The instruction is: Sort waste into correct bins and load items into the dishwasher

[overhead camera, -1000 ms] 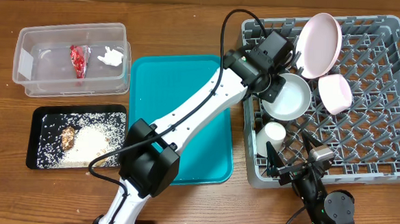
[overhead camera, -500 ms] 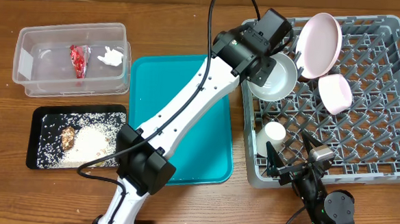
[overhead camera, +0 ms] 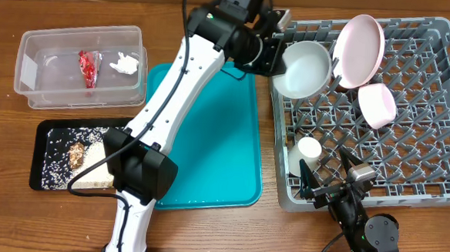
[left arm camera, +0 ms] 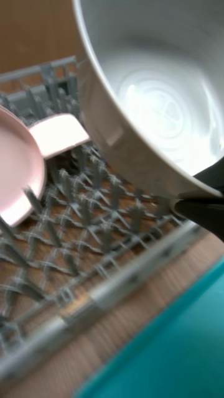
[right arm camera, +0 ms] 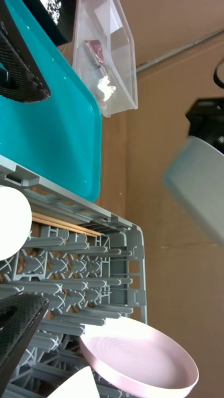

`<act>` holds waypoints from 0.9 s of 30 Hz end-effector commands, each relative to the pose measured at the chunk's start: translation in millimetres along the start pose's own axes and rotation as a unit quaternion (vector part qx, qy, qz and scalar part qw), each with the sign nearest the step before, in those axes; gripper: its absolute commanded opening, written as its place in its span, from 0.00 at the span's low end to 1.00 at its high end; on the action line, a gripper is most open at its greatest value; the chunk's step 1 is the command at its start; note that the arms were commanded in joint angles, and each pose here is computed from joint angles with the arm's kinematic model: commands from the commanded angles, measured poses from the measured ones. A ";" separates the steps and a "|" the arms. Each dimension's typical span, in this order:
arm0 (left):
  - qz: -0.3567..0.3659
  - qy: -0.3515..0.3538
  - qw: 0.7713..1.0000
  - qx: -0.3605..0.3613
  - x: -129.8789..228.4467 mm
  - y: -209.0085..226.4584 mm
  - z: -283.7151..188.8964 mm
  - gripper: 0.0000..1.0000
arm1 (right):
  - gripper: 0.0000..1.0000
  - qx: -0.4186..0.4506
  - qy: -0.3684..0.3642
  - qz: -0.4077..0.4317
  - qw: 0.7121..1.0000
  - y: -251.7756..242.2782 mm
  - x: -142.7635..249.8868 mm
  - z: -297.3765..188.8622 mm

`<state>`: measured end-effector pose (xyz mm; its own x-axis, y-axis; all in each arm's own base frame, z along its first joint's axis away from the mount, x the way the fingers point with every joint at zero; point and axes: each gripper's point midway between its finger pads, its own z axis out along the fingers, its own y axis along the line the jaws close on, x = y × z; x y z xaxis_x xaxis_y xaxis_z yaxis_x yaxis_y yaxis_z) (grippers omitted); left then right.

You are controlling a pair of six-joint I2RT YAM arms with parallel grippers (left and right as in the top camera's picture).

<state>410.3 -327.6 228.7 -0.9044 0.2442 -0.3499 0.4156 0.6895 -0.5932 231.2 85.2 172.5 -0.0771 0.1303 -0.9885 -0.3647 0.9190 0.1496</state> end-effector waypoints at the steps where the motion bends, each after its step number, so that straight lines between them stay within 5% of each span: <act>1: 0.001 0.010 0.999 -0.044 7.3 9.6 -2.9 0.04 | 1.00 0.004 -0.002 0.002 1.000 -2.2 1.4 0.1; 8: 0.017 0.033 0.995 -0.088 21.3 18.7 -0.7 0.04 | 1.00 0.004 -0.002 0.002 1.000 -2.2 1.4 0.1; 18: 0.058 -0.004 0.950 -0.308 9.8 70.4 -18.4 0.04 | 1.00 0.004 -0.002 0.002 1.000 -2.1 1.4 0.1; 27: 0.068 -0.017 0.964 -0.257 5.2 43.1 -1.2 0.04 | 1.00 0.004 -0.002 0.002 1.000 -2.2 1.4 0.1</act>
<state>423.9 -286.2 193.8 -0.8494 0.3376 -0.4057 0.3968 0.9153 -0.0691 231.2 85.2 172.5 -0.0772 0.1306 -0.9884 -0.3650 0.9188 0.1500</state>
